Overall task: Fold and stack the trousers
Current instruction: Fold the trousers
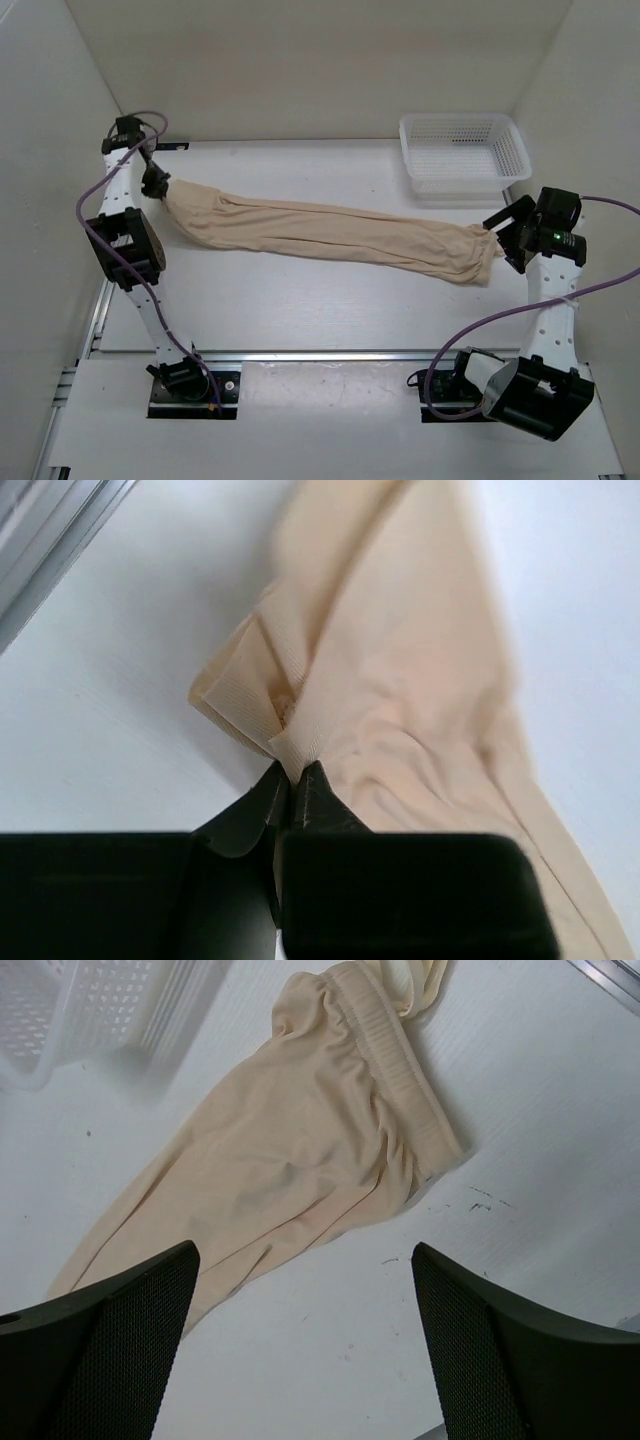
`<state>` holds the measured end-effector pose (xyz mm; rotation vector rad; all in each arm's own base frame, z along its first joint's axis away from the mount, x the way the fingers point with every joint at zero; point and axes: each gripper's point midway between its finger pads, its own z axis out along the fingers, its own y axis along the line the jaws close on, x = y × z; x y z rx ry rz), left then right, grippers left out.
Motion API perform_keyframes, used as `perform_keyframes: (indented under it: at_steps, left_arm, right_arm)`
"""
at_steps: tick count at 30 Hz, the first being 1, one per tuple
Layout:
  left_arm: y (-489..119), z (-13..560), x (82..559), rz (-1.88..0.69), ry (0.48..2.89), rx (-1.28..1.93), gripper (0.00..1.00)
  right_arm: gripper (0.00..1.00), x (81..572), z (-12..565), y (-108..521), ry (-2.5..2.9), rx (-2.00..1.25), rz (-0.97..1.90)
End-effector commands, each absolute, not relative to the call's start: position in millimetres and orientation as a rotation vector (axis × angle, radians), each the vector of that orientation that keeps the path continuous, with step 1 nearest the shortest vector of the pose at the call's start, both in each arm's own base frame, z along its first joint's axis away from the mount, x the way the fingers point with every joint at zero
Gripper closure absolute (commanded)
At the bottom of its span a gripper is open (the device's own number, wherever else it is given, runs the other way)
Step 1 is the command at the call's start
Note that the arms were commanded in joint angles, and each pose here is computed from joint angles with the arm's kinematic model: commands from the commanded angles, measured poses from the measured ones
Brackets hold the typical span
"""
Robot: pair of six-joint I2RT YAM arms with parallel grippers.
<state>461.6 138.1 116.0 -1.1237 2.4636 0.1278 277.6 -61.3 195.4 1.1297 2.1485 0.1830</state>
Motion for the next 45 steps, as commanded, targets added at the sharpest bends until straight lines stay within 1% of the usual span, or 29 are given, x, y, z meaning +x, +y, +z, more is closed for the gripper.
perform_keyframes:
  at_steps: [1,3,4,6,7,8,10,11,13,14,15,17,22,24,25,27,28,30,31,33,34,35,36,39,45]
  left_arm:
    - [72,246,475,0.058,2.271,-0.774,0.90]
    - [33,267,468,0.022,2.268,-0.676,0.90]
    - [-8,271,465,0.003,2.291,-0.575,0.90]
    - [-54,275,450,-0.023,2.324,-0.455,0.90]
    - [-78,271,444,-0.031,2.345,-0.415,0.90]
    - [-128,262,428,-0.057,2.384,-0.309,0.90]
    - [-180,247,403,-0.102,2.442,-0.198,0.90]
    - [-225,230,373,-0.164,2.504,-0.098,0.73]
    - [-266,189,344,-0.187,2.640,0.018,0.38]
    - [-279,175,329,-0.181,2.691,0.069,0.22]
    - [-293,162,311,-0.135,2.728,0.103,0.00]
    - [-294,143,299,-0.024,2.780,0.143,0.00]
    - [-288,158,311,0.006,2.726,0.110,0.01]
    - [-285,166,317,-0.012,2.711,0.086,0.23]
    - [-284,170,324,-0.025,2.695,0.077,0.35]
    - [-278,160,333,0.018,2.701,0.066,0.63]
    - [-270,158,344,0.008,2.714,0.008,0.69]
    - [-262,142,358,-0.024,2.757,-0.055,0.75]
    - [-246,134,371,-0.055,2.786,-0.136,0.79]
    - [-234,120,387,-0.094,2.794,-0.211,0.79]
    - [-224,113,395,-0.132,2.812,-0.252,0.77]
    - [-220,111,399,-0.155,2.814,-0.251,0.68]
    - [-217,99,401,-0.144,2.842,-0.267,0.61]
    - [-218,88,407,-0.187,2.864,-0.247,0.38]
    - [-229,58,411,-0.220,2.923,-0.226,0.38]
  right_arm:
    - [0.09,271,196,-57,2.166,1.095,0.170]
    - [0.09,270,199,-55,2.160,1.080,0.176]
    - [0.09,270,201,-54,2.152,1.075,0.178]
    - [0.09,269,205,-51,2.145,1.059,0.184]
    - [0.09,267,210,-48,2.130,1.040,0.192]
    - [0.09,267,210,-49,2.134,1.029,0.188]
    - [0.09,261,208,-47,2.129,1.027,0.189]
    - [0.09,260,205,-47,2.137,1.031,0.187]
    - [0.09,257,205,-43,2.138,1.007,0.189]
    - [0.09,255,200,-43,2.149,1.012,0.187]
    - [0.09,252,200,-43,2.153,1.002,0.183]
    - [0.09,250,198,-42,2.155,1.003,0.182]
    - [0.09,249,203,-36,2.153,0.966,0.210]
    - [0.09,252,207,-29,2.158,0.933,0.225]
    - [0.09,252,207,-28,2.160,0.929,0.236]
    - [0.09,252,207,-20,2.175,0.900,0.260]
    - [0.09,251,209,-20,2.171,0.884,0.256]
    - [0.09,251,210,-17,2.179,0.865,0.274]
    - [0.09,251,210,-13,2.191,0.834,0.286]
    - [0.09,249,211,-7,2.202,0.803,0.301]
    - [0.09,245,211,-4,2.211,0.780,0.301]
    - [0.09,245,211,-4,2.211,0.780,0.301]
    - [0.09,243,210,-6,2.219,0.778,0.282]
    - [0.09,243,209,-6,2.225,0.762,0.271]
    - [0.09,246,202,-3,2.262,0.755,0.286]
